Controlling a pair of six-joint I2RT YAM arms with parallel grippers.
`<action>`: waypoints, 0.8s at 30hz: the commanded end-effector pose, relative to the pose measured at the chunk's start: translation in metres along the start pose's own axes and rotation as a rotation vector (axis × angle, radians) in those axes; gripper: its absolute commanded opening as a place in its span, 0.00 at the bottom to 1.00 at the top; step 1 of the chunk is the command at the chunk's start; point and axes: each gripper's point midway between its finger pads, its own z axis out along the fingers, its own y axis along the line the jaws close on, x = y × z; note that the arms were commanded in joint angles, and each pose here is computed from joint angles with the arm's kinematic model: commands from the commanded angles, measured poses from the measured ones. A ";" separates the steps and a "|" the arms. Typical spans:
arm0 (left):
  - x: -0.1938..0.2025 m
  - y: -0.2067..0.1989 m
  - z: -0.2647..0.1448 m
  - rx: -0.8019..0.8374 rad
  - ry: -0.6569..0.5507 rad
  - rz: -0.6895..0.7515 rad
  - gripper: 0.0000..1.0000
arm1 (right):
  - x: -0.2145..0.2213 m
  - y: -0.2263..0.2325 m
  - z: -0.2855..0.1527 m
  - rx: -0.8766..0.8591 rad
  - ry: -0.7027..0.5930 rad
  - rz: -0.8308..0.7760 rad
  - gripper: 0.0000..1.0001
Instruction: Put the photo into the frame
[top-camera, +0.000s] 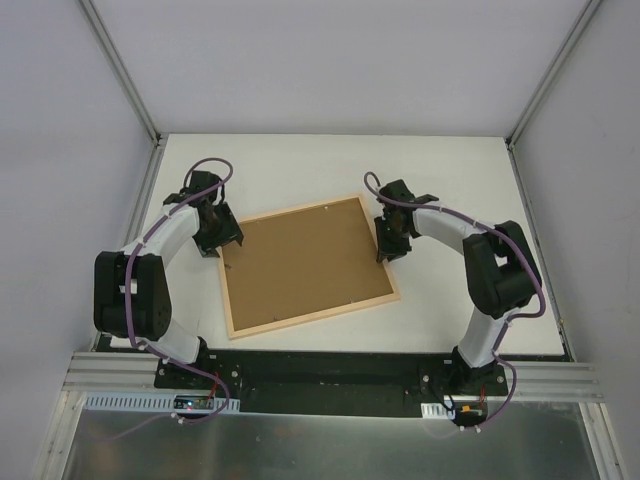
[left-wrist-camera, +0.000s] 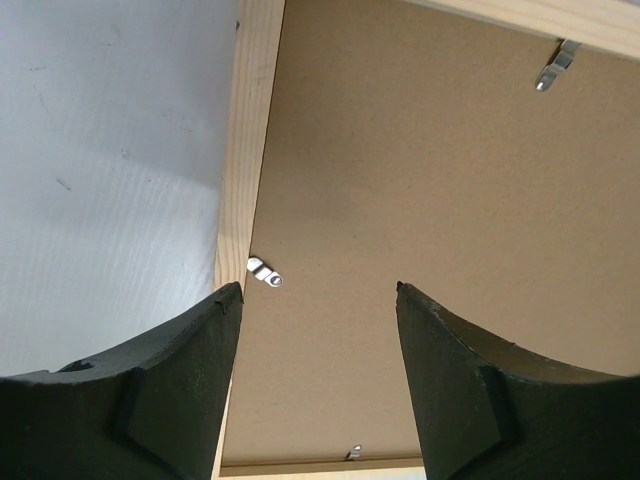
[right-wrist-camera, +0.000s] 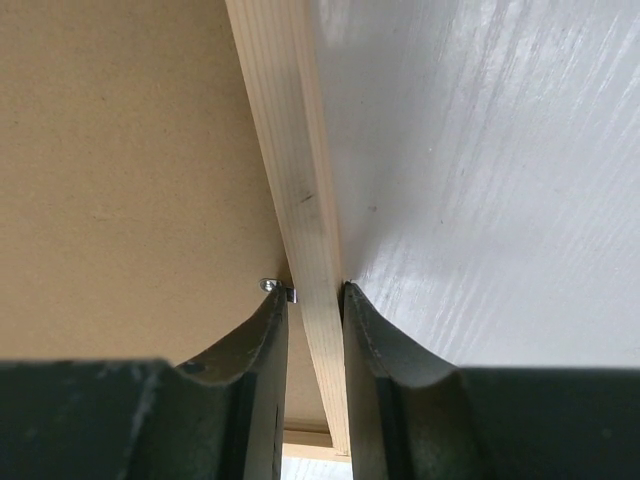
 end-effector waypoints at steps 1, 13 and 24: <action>0.008 0.007 -0.007 0.010 0.002 0.012 0.63 | -0.001 -0.019 0.025 0.080 -0.001 0.031 0.05; 0.013 0.005 -0.008 0.036 0.010 0.015 0.63 | -0.022 -0.011 0.002 0.076 -0.052 -0.031 0.50; 0.015 0.005 -0.009 0.044 0.010 0.027 0.63 | -0.045 0.004 0.000 0.012 -0.072 -0.066 0.49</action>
